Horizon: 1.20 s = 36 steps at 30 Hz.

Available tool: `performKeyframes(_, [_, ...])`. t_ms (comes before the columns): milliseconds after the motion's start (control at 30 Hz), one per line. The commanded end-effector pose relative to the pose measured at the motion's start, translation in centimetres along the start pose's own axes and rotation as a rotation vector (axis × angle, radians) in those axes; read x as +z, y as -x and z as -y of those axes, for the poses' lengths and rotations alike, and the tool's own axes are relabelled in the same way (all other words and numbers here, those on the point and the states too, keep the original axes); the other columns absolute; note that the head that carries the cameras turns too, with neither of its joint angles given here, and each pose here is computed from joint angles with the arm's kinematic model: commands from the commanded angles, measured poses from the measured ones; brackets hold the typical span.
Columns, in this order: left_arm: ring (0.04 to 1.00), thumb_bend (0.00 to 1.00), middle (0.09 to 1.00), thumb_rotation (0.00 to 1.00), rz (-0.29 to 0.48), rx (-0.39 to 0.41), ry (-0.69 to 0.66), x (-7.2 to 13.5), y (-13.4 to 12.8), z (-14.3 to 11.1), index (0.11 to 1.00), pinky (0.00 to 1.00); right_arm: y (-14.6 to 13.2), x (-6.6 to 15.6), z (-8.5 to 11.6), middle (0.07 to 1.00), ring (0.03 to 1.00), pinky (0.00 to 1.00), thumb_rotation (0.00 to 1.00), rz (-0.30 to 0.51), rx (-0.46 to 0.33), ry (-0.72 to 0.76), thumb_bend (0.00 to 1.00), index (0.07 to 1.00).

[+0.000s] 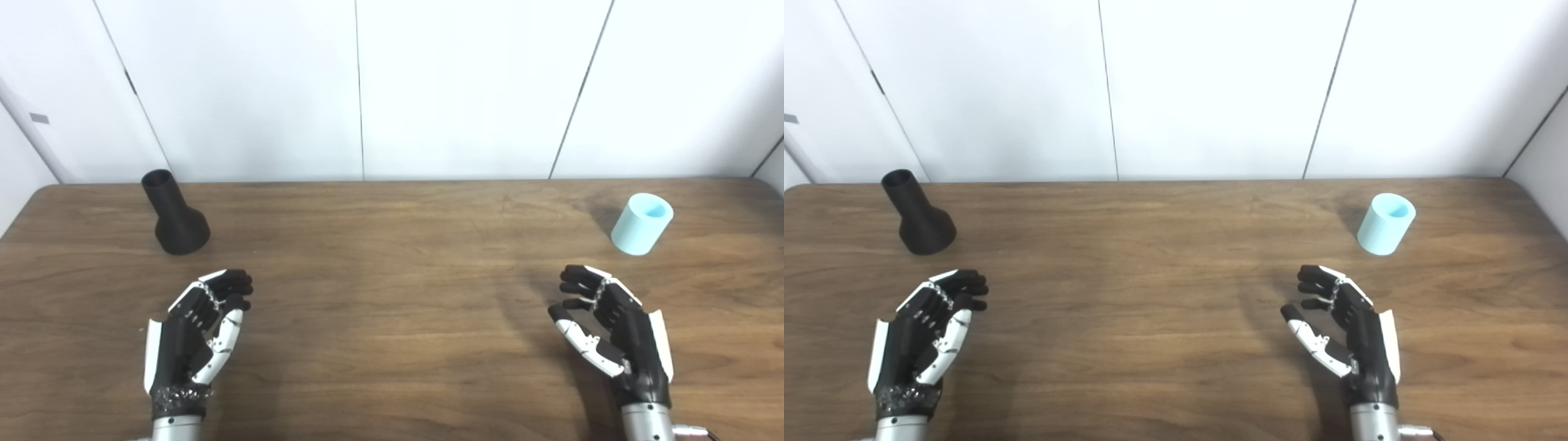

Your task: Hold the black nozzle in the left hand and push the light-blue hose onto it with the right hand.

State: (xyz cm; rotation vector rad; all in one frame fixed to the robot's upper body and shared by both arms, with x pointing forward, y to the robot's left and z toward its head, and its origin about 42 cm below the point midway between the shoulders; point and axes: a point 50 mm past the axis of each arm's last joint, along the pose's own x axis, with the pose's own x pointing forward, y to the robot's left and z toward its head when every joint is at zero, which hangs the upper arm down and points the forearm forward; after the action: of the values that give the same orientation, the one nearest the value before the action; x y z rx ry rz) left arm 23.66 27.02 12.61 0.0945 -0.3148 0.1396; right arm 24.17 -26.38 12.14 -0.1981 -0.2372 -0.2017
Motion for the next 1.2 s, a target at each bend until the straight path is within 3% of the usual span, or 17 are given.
performKeyframes(0, [0.657,0.27,0.668,0.26,-0.034,-0.002,-0.015,-0.7,1.2,-0.5,0.648,0.58,-0.2,0.9,-0.1,0.697,0.682,0.58,0.20,0.041,-0.009,-0.010,0.29,0.675])
performKeyframes(700, [0.656,0.28,0.671,0.26,-0.024,0.004,-0.011,-0.5,1.3,-0.7,0.647,0.59,-0.1,0.7,0.1,0.703,0.691,0.59,0.18,0.043,-0.007,-0.006,0.29,0.678])
performKeyframes(967, [0.627,0.51,0.654,0.20,-0.032,0.075,-0.052,-0.7,1.6,-0.8,0.665,0.56,-0.2,0.9,0.1,0.695,0.686,0.58,0.25,0.040,-0.009,-0.009,0.30,0.671])
performKeyframes(1033, [0.625,0.56,0.651,0.19,-0.048,0.096,-0.074,-0.6,1.7,-1.0,0.687,0.55,-0.2,0.7,0.2,0.700,0.690,0.59,0.18,0.041,-0.009,-0.007,0.29,0.676])
performKeyframes(1167, [0.676,0.68,0.675,0.32,-0.070,0.122,-0.163,0.0,1.6,-1.9,0.744,0.64,-0.3,0.6,0.3,0.697,0.689,0.58,0.19,0.045,-0.011,-0.016,0.29,0.673])
